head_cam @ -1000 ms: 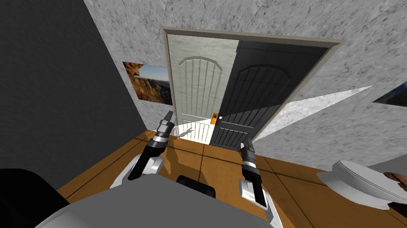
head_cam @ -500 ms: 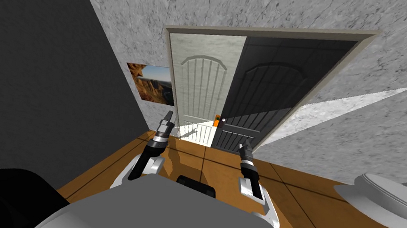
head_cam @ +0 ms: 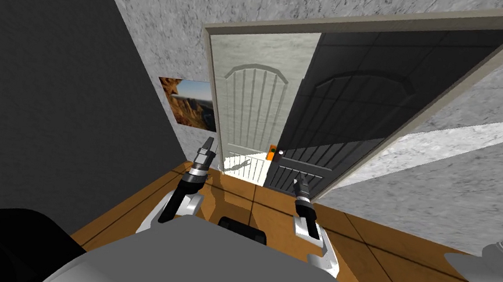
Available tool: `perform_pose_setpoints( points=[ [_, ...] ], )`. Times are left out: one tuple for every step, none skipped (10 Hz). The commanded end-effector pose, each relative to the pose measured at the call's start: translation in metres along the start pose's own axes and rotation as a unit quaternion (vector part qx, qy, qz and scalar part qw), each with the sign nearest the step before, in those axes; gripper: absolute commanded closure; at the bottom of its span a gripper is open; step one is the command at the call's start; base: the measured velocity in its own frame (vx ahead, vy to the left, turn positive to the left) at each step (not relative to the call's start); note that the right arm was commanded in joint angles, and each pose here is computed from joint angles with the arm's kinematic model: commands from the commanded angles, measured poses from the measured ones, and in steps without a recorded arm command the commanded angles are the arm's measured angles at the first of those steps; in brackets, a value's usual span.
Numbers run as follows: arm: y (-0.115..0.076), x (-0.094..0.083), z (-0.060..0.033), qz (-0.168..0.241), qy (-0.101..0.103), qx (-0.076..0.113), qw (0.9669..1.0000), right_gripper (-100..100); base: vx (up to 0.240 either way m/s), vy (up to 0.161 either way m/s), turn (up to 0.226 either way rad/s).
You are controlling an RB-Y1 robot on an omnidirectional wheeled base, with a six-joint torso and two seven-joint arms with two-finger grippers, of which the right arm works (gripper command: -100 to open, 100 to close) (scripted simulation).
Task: Pull the door open
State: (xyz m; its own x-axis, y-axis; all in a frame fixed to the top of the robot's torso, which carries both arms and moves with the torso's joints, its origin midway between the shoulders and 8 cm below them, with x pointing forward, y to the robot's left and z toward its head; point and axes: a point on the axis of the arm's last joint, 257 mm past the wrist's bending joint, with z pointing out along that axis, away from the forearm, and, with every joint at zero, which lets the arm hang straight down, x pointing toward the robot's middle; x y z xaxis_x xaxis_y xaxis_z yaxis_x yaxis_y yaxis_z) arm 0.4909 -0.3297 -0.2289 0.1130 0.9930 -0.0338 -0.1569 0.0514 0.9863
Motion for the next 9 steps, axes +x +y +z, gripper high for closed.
perform_pose_setpoints(
  points=[
    [-0.009, -0.002, 0.0017, 0.001, -0.001, 0.010, 1.0000, -100, 0.090, 0.013, 0.071],
    [-0.015, -0.002, 0.0031, 0.002, -0.001, 0.016, 0.9999, -100, 0.089, 0.002, 0.059],
    [-0.024, -0.002, 0.0058, 0.003, -0.002, 0.027, 0.9996, -100, 0.133, -0.001, 0.117],
    [-0.029, -0.002, 0.0069, 0.004, -0.003, 0.032, 0.9995, -100, 0.146, -0.010, 0.086],
    [-0.037, -0.002, 0.0091, 0.006, -0.003, 0.042, 0.9991, -100, 0.159, -0.001, 0.087],
    [-0.042, -0.002, 0.0101, 0.007, -0.004, 0.047, 0.9989, -100, 0.166, 0.013, 0.081],
    [-0.048, -0.001, 0.0117, 0.009, -0.004, 0.054, 0.9985, -100, 0.168, -0.007, 0.070],
    [-0.055, -0.001, 0.0132, 0.011, -0.005, 0.062, 0.9980, -100, 0.181, -0.029, 0.116],
    [-0.060, 0.000, 0.0144, 0.012, -0.005, 0.068, 0.9976, -100, 0.181, -0.025, 0.090]
  ],
)
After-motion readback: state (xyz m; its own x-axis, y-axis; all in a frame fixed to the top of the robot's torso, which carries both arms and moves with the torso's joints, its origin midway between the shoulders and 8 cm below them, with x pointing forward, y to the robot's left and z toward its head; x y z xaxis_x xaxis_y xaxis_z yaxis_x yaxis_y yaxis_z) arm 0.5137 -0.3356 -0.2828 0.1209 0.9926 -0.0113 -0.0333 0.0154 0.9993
